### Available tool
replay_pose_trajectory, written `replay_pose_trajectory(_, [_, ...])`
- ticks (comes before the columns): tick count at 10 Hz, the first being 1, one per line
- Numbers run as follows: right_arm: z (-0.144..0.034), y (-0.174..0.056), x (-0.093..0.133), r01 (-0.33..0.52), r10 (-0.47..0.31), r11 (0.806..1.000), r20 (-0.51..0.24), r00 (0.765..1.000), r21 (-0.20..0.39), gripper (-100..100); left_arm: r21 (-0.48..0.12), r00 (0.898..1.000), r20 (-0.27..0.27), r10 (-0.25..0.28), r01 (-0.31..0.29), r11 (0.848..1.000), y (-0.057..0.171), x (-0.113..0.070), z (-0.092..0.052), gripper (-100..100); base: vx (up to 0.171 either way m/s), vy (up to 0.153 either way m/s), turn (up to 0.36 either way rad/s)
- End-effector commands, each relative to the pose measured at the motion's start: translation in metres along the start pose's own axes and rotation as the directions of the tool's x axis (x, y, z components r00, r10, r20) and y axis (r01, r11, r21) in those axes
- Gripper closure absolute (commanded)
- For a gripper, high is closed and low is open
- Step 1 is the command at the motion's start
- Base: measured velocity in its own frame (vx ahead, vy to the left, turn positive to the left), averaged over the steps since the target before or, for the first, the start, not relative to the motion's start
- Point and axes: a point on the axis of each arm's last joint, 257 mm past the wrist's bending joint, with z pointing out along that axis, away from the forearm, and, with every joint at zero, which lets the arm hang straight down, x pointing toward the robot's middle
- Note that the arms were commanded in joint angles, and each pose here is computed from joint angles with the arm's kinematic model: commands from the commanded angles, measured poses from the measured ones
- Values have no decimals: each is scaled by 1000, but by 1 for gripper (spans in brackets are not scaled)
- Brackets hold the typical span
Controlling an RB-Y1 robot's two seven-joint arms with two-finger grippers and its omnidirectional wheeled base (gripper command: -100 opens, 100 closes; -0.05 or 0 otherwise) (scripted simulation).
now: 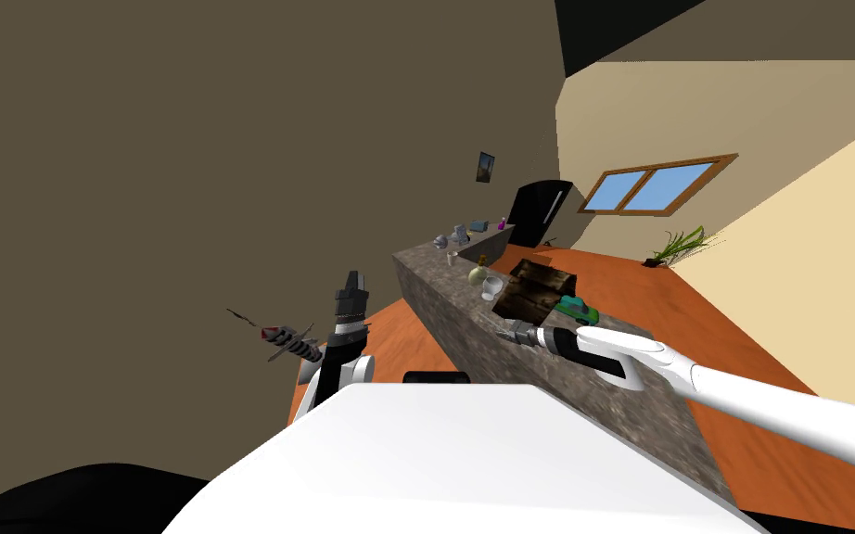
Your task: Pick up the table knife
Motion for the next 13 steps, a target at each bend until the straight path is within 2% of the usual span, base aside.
replay_pose_trajectory(1, [-10, -6, 21, 45, -45, 999, -56, 997, 3, -100, 0, 1000, 0, 0, 0, 1000, 0, 0, 0, 0, -16, -19, 59])
replay_pose_trajectory(2, [-13, -6, 29, 54, -54, 999, -75, 996, 2, -100, 0, 1000, 0, 0, 0, 1000, 0, 0, 0, 0, -14, -16, 47])
replay_pose_trajectory(3, [-12, -4, 21, 43, -43, 999, -60, 997, 2, -100, 0, 1000, 0, 0, 0, 1000, 0, 0, 0, 0, -5, -5, 10])
replay_pose_trajectory(4, [-13, -4, 22, 46, -46, 999, -62, 997, 2, 0, 0, 1000, 0, 0, 0, 1000, 0, 0, 0, 0, 0, 0, 0])
replay_pose_trajectory(5, [-9, -9, 28, 35, -34, 999, -61, 998, 16, -100, 0, 1000, 0, 0, 0, 1000, 0, 0, 0, 0, -1, 18, 107])
replay_pose_trajectory(8, [-5, -11, 32, 28, -27, 999, -61, 998, 25, -100, 0, 1000, 0, 0, 0, 1000, 0, 0, 0, 0, -2, 22, 91])
replay_pose_trajectory(9, [-4, -12, 33, 28, -26, 999, -61, 998, 26, 100, 0, 1000, 0, 0, 0, 1000, 0, 0, 0, 0, 0, 0, 0])
replay_pose_trajectory(13, [-4, -12, 32, 30, -28, 999, -60, 998, 26, 100, 0, 1000, 0, 0, 0, 1000, 0, 0, 0, 0, 0, 0, 0])
